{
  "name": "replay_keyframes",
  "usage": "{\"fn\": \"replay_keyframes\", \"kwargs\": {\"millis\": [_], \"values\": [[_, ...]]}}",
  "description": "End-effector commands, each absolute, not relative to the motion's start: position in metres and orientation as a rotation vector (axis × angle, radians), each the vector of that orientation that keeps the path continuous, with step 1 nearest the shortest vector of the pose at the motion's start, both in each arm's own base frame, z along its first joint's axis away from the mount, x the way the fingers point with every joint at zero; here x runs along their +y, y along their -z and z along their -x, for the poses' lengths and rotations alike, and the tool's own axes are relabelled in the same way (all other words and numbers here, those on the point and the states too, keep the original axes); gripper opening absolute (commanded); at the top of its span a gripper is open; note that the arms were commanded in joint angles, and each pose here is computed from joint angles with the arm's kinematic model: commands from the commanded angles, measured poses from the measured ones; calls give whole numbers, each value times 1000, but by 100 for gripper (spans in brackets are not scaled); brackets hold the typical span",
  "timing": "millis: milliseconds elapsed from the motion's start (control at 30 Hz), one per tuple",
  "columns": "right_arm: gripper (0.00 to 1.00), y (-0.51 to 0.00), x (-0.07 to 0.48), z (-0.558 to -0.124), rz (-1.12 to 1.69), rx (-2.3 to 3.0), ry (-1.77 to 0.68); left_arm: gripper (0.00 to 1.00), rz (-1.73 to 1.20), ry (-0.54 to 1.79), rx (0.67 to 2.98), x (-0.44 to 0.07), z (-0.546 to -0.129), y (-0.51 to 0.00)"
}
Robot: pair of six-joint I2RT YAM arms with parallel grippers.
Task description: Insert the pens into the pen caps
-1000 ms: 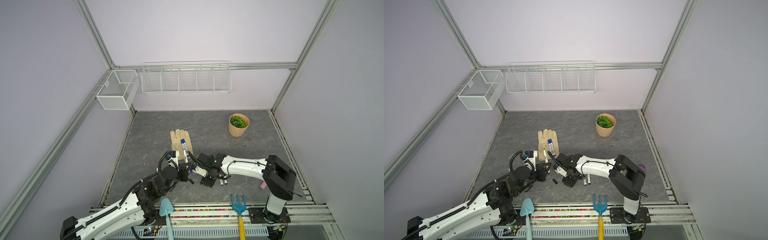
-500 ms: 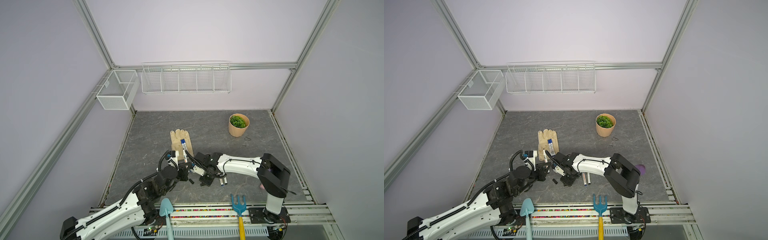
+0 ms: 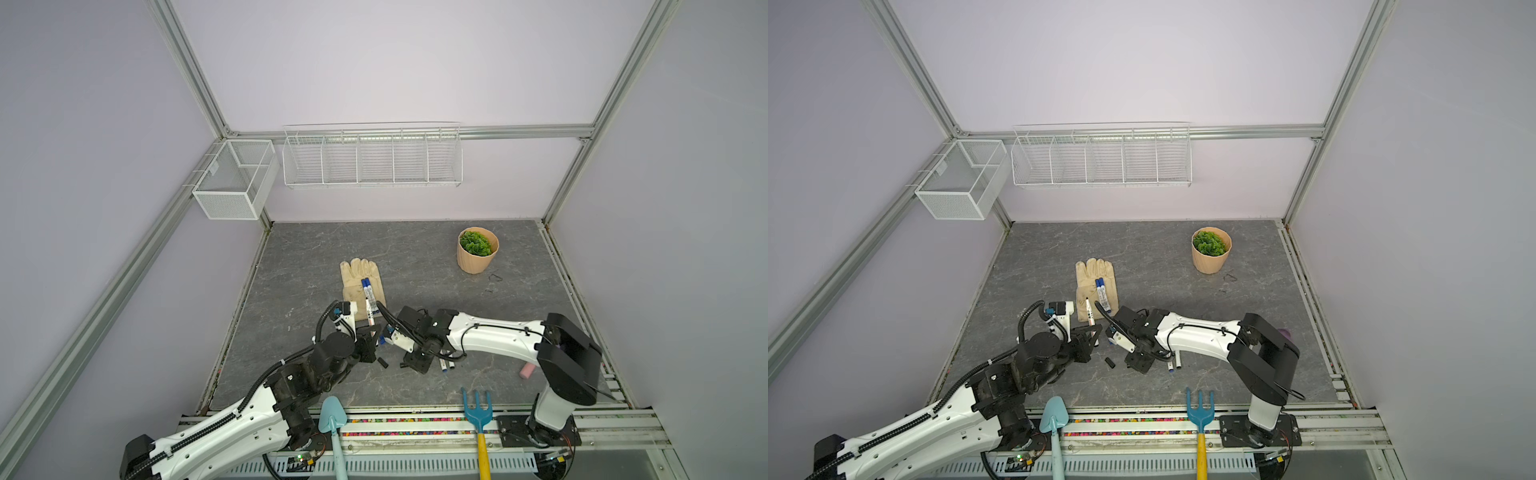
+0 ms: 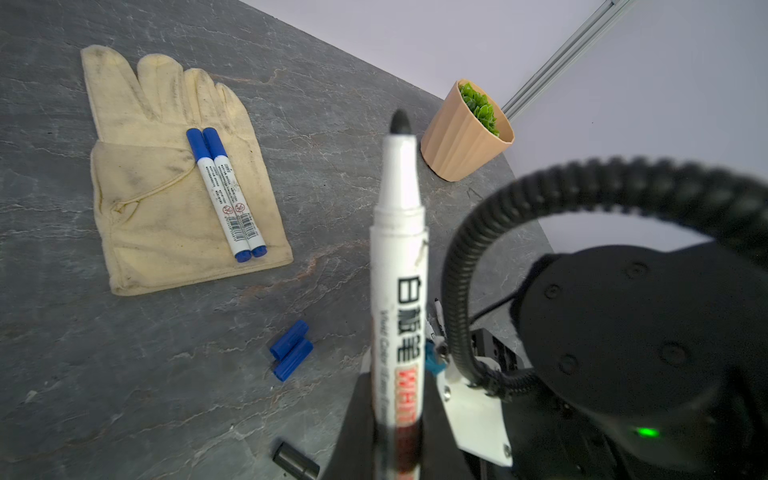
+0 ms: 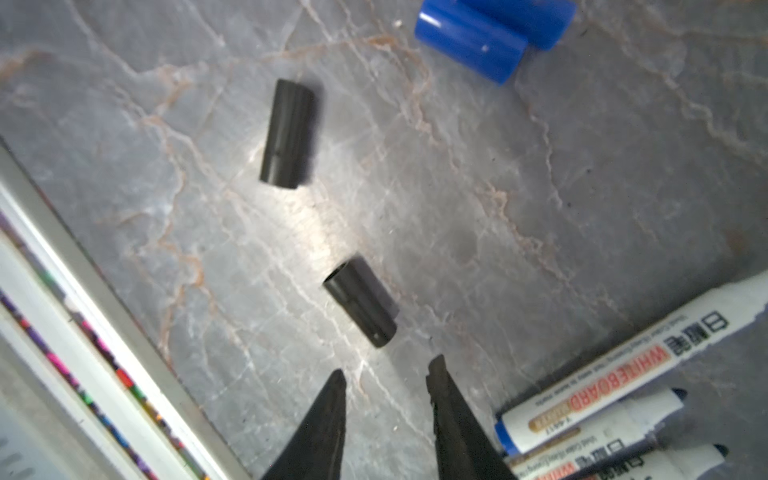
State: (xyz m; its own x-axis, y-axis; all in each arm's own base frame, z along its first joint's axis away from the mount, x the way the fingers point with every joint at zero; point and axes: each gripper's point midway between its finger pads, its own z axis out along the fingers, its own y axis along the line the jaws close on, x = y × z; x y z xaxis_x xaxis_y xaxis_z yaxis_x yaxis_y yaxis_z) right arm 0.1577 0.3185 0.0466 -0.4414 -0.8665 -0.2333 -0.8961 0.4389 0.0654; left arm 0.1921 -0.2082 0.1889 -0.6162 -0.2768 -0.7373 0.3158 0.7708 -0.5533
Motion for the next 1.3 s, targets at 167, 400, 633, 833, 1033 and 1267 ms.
{"fn": "replay_keyframes", "kwargs": {"millis": [167,400,633,833,1033,1267], "values": [[38,-13,308,-140,1713,2577,-202,0,-23,821,2078,-203,-192,-184],[37,-6,311,-174,1638,2527,18,0,-9,819,2069,-197,-191,-189],[37,-19,330,-207,1596,2405,81,0,-12,814,2072,-197,-191,-189],[37,-34,355,-227,1552,2363,-3,0,-19,812,2084,-197,-190,-184],[37,-51,365,-214,1493,2412,-216,0,-18,821,2086,-197,-189,-182],[33,-45,347,-179,1460,2565,-388,0,-14,827,2085,-196,-188,-183]]}}
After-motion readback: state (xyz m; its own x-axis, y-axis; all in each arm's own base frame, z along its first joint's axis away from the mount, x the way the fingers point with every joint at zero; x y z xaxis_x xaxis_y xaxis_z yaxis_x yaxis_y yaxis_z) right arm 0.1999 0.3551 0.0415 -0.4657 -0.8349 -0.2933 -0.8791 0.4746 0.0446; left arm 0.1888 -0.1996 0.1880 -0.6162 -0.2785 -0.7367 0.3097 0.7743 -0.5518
